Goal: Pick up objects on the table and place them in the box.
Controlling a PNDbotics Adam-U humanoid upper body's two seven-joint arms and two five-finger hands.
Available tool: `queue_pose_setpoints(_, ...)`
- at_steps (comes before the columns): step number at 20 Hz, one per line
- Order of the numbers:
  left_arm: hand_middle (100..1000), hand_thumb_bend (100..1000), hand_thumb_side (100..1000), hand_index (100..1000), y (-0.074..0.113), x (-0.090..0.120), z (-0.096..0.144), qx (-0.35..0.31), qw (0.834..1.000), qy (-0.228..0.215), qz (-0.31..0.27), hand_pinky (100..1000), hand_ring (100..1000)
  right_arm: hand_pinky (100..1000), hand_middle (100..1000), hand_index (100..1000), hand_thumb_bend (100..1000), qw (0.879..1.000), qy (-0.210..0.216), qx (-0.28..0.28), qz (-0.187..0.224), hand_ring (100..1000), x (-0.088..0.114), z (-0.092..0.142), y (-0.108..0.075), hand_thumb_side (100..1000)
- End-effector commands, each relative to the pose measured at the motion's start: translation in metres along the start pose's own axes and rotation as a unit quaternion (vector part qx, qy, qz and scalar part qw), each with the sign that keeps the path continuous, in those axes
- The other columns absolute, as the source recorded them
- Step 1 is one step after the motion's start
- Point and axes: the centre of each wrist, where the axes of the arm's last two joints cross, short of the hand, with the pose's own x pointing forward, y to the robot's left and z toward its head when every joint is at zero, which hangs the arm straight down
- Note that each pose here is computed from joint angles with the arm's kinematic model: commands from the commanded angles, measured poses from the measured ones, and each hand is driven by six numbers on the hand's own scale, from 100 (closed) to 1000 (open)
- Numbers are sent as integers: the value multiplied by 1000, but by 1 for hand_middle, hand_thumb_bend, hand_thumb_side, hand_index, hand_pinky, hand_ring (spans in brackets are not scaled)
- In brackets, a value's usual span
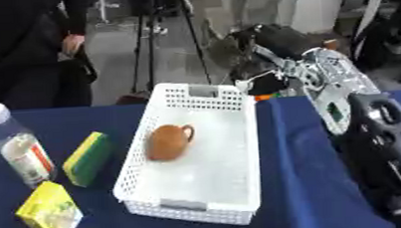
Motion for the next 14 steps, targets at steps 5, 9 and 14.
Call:
queue_pose_setpoints(5, 544, 100, 810, 724, 0, 6, -5, 1, 1000, -14, 7, 882, 737, 306, 219, 378, 100, 999, -38, -6, 21, 366, 13, -10, -14, 336)
queue_pose_setpoints(9, 544, 100, 809, 724, 0, 6, -6, 1, 1000, -14, 7, 882, 737, 316, 222, 385, 100, 998, -48, 6, 26, 372, 15, -9, -8, 336)
queue_pose_setpoints(14, 545, 100, 807, 724, 0, 6, -6, 1, 1000, -14, 8, 881, 737, 348, 255, 424, 100, 998, -53, 22, 33, 408, 14, -7, 0, 342)
